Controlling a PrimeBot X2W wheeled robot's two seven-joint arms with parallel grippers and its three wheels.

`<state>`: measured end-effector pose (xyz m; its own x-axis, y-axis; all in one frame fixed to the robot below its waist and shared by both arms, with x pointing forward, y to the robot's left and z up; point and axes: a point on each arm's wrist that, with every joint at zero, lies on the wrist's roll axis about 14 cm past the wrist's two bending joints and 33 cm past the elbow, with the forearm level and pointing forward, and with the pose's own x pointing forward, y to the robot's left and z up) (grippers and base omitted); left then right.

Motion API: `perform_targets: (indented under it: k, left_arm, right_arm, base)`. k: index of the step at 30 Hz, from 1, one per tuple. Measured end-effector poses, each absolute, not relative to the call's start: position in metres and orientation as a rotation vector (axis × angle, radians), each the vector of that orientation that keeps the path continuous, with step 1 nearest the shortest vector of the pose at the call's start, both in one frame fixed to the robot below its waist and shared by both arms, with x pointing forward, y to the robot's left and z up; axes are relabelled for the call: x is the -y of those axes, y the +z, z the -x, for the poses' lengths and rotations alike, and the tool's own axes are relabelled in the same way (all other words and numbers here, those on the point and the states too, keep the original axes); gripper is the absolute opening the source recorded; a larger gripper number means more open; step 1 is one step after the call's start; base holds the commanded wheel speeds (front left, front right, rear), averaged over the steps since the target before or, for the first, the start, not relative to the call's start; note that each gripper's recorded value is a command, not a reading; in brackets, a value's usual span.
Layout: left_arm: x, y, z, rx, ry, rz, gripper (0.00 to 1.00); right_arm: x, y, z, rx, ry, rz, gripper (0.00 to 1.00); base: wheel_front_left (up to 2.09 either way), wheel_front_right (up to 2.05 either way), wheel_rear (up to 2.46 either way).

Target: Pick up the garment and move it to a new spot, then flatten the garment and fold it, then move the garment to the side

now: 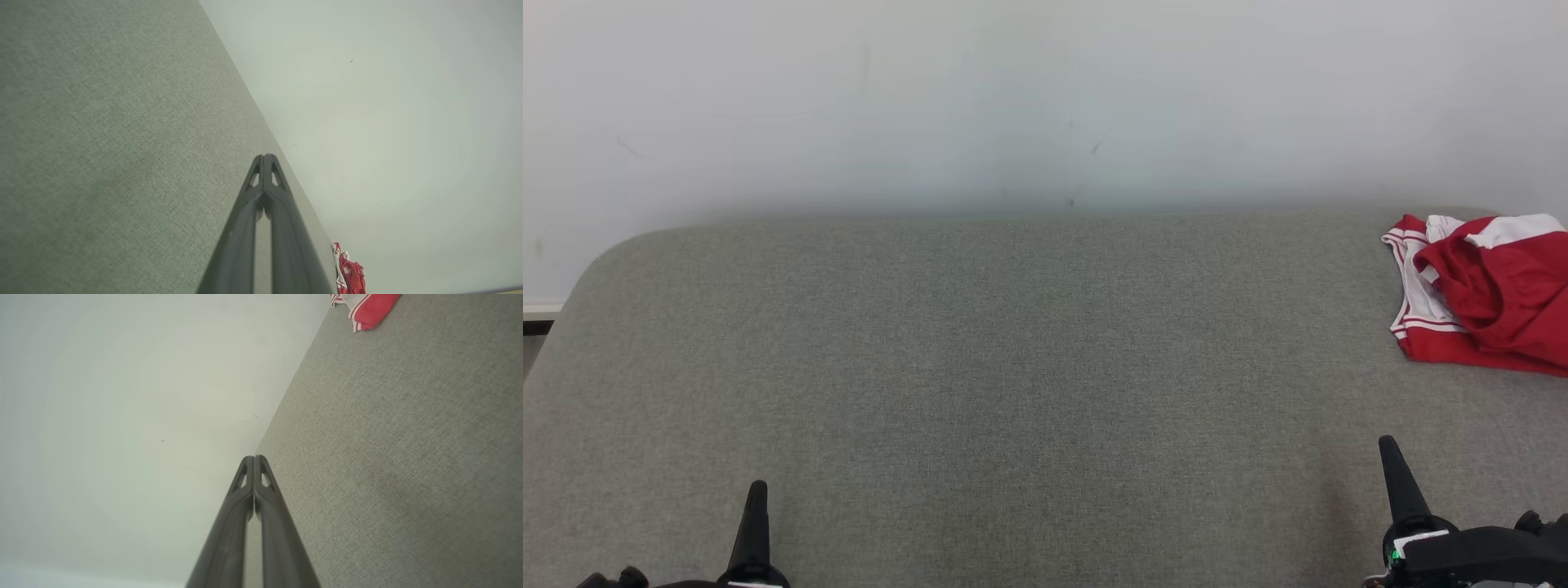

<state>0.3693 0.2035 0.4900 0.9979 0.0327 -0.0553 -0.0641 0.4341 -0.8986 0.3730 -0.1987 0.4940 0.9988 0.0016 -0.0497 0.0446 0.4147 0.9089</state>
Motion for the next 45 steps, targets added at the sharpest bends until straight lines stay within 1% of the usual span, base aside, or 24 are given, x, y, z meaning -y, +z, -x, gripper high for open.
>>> perform_targets:
  k: [45]
  left_arm:
    - [-0.201,0.501,-0.384,-0.015,0.019,1.498,0.00]
  right_arm:
    - [0.200,0.503,-0.386,-0.014,-0.011,-1.501,0.00]
  base:
    - [0.00,0.00,0.00]
